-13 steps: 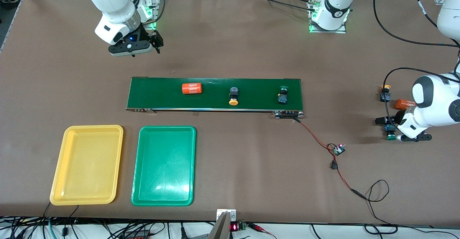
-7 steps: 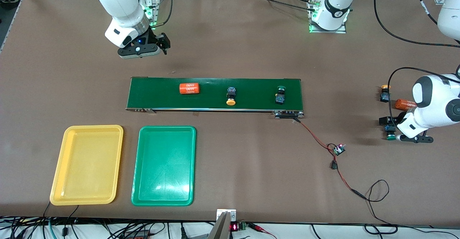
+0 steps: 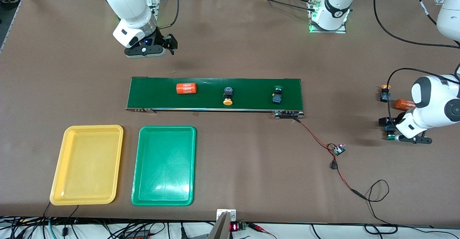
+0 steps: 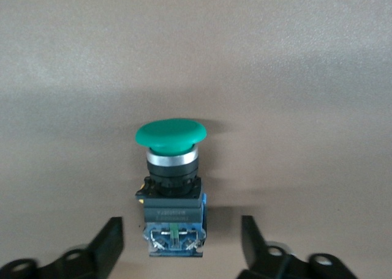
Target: Sort buttons by color to trays
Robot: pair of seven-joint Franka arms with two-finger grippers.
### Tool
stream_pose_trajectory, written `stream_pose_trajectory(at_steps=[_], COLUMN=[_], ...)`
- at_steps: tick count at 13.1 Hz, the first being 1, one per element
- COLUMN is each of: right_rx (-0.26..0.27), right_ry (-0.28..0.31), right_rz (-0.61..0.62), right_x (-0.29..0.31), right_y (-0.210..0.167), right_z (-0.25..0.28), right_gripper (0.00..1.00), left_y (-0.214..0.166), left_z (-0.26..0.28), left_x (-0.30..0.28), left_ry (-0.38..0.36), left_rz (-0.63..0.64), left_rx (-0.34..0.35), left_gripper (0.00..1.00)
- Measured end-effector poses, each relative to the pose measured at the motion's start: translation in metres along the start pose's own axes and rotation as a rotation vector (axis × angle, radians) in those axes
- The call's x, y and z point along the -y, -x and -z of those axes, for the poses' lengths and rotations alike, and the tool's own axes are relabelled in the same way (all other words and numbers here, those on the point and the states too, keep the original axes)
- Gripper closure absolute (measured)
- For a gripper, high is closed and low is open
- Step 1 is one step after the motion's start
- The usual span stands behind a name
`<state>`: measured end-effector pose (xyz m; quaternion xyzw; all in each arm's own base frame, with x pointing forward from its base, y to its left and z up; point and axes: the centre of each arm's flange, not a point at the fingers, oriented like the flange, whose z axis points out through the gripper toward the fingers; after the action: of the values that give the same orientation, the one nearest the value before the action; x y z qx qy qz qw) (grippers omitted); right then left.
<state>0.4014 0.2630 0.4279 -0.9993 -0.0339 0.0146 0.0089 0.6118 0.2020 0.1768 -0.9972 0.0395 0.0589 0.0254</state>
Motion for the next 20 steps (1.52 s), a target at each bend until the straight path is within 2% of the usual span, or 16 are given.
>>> stream_pose_trajectory(at_steps=[1, 2, 4, 5, 9, 11, 14, 17, 20], right_rx=[-0.003, -0.004, -0.007, -0.008, -0.017, -0.017, -0.031, -0.036, -0.032], right_ry=[-0.003, -0.006, -0.015, -0.019, -0.037, -0.042, -0.059, -0.08, -0.095], right_rz=[-0.002, -0.004, -0.025, -0.04, -0.075, -0.08, -0.095, -0.118, -0.119], right_x=[0.001, 0.001, 0.002, 0.003, 0.015, 0.02, 0.032, 0.055, 0.068], right_y=[-0.001, -0.003, -0.007, -0.008, -0.012, -0.013, -0.013, -0.007, -0.004], right_z=[-0.002, -0.004, -0.009, -0.012, -0.025, -0.028, -0.032, -0.043, -0.055], right_gripper=[0.0, 0.0, 0.0, 0.0, 0.0, 0.0, 0.0, 0.0, 0.0], left_y=[0.0, -0.001, -0.001, -0.001, -0.004, -0.011, -0.013, -0.012, -0.006], left_z=[-0.001, -0.002, -0.002, -0.001, 0.027, 0.065, 0.107, 0.111, 0.105], left_x=[0.0, 0.0, 0.0, 0.0, -0.006, -0.03, -0.084, -0.136, -0.154], left_ry=[0.001, 0.001, 0.001, 0.0, -0.018, -0.05, -0.091, -0.063, -0.055], left_rz=[-0.001, -0.001, -0.005, -0.025, -0.094, -0.131, -0.15, -0.124, -0.093], left_rx=[-0.003, -0.005, -0.005, -0.006, -0.002, 0.002, 0.058, 0.071, 0.087], left_gripper=[0.19, 0.28, 0.54, 0.59, 0.59, 0.59, 0.59, 0.59, 0.59])
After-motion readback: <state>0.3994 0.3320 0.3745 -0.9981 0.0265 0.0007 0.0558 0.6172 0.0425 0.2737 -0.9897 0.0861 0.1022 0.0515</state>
